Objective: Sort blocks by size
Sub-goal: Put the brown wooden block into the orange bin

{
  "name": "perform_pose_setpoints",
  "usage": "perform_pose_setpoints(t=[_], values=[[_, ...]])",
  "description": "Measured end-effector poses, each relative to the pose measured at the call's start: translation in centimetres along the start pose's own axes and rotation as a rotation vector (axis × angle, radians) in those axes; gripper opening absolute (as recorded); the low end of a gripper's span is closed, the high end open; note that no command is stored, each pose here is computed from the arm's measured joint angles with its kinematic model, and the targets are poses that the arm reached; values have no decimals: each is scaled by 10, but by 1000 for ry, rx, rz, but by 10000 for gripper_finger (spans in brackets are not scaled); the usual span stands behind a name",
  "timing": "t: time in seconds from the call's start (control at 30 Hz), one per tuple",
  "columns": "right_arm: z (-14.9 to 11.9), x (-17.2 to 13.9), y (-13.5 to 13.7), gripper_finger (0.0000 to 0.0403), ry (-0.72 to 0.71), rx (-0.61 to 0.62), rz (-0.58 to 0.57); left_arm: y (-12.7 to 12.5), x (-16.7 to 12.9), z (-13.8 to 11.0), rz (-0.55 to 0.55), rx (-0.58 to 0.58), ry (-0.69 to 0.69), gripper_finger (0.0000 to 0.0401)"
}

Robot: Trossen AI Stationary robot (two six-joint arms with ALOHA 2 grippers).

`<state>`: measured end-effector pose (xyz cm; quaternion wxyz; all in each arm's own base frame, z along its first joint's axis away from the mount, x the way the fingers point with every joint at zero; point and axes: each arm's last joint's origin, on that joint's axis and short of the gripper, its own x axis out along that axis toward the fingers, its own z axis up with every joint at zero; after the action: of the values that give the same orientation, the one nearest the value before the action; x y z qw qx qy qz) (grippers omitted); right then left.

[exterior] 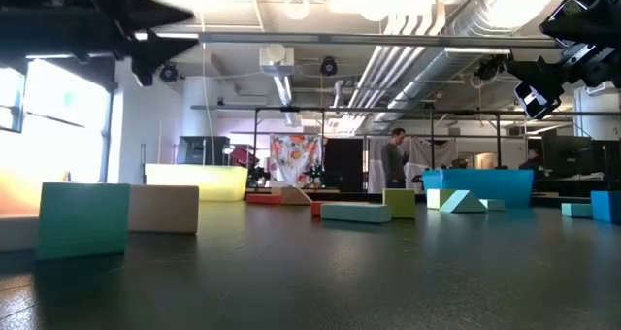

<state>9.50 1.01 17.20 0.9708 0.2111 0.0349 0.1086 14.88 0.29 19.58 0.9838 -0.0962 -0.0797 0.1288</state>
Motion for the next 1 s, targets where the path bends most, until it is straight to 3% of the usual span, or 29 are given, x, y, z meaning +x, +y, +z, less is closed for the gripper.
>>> perform_pose_setpoints(t=[0.1, 0.33, 0.4, 0.53, 0.67, 0.8, 1.0], values=[[0, 0, 0, 236, 0, 1, 0, 0, 9, -6, 67, 24, 50, 211], [0, 0, 0, 236, 0, 1, 0, -6, 30, -3, 54, 26, 136, 211], [0, 0, 0, 236, 0, 1, 0, -10, 41, 4, 66, 97, 243, 211], [0, 0, 0, 236, 0, 2, 0, -15, 66, 23, 188, 251, 551, 211], [0, 0, 0, 236, 0, 2, 0, -18, 82, 32, 236, 337, 813, 211], [0, 0, 0, 236, 0, 1, 0, -23, 91, 28, 174, 372, 1016, 212], [0, 0, 0, 236, 0, 2, 0, -31, 94, 4, 0, 262, 1220, 226]])
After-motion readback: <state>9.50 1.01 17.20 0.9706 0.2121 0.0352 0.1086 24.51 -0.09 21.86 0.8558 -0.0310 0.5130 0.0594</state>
